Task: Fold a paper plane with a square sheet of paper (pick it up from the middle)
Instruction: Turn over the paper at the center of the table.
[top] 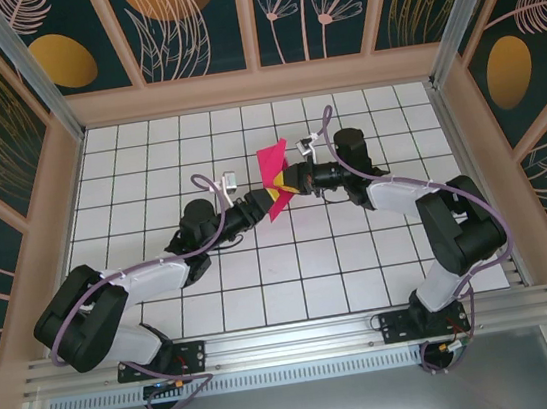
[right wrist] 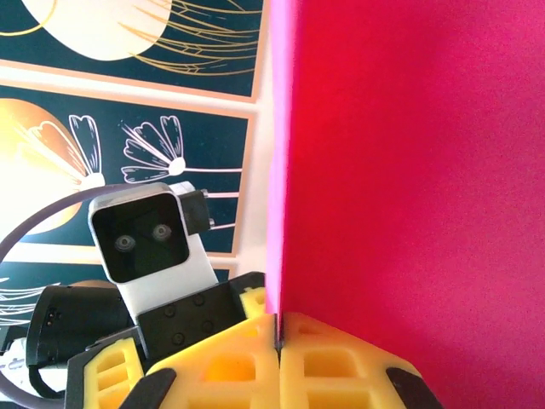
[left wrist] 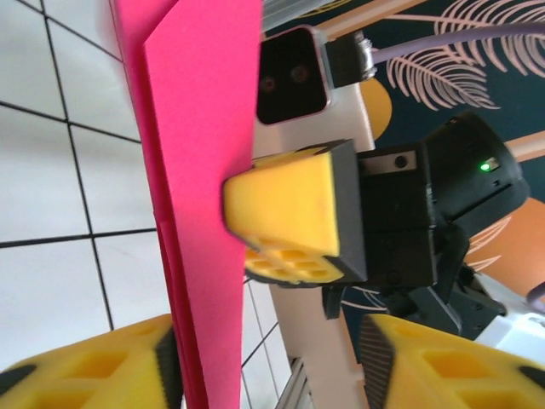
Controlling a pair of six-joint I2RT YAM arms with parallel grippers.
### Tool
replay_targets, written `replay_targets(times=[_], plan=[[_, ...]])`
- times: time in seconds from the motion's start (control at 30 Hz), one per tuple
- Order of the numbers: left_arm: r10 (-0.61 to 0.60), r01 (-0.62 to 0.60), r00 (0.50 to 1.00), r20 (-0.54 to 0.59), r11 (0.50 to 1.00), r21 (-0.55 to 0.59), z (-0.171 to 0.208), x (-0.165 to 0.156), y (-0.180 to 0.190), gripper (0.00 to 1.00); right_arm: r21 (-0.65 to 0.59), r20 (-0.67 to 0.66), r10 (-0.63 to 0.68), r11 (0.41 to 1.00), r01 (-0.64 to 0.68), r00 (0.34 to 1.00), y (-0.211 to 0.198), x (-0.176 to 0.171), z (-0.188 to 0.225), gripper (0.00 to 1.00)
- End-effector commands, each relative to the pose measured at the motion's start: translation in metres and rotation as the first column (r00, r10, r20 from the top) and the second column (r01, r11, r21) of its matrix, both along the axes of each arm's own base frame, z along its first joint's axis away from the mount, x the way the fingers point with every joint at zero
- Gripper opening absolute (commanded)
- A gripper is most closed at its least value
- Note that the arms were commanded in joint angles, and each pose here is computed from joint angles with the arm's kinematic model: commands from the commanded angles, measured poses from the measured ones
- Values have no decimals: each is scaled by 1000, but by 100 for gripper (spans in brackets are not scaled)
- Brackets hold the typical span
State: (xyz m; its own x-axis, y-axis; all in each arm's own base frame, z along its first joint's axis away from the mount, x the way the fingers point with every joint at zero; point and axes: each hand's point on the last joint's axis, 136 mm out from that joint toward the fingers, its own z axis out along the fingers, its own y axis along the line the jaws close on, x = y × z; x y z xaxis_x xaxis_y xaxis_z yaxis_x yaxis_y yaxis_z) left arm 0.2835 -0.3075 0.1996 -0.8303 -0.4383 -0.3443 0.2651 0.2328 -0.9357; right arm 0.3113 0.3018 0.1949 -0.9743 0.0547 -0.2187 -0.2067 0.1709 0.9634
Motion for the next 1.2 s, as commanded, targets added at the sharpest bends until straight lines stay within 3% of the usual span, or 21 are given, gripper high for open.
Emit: replay_targets(times=[0.0,0.17,0.5,0.63,0.73,0.8,0.87,1.0,1.07,1.17], plan=[[27,-21,996,79,997,-68,22,2,5,47,45,50,37,998,-39,998,0,-4,23,3],[31,-27,997,75,998,-63,22,5,4,30,41,48,39,998,-41,998,0,-4,22,3],[38,-38,999,32,999,8,5,12,1,11,19,43,28,999,-29,999,-4,0,20,8],[69,-70,997,19,993,99,-9,18,5,4,-70,58,-44,996,48,997,-17,13,8,31],[127,-126,992,13,955,270,-30,26,16,3,-215,100,-157,961,175,983,-38,30,-7,48],[194,-182,981,16,884,430,-47,34,34,3,-322,158,-226,908,267,961,-55,39,-15,56],[260,-228,965,30,775,590,-59,40,57,3,-398,214,-272,853,338,938,-70,44,-22,62],[339,-281,936,95,558,781,-61,42,96,4,-519,287,-379,710,476,880,-102,54,-37,64],[387,-320,909,152,417,851,-58,44,119,4,-561,339,-455,604,565,823,-125,60,-44,64],[431,-341,871,234,190,921,-52,44,147,3,-569,398,-511,514,642,762,-145,62,-44,65]])
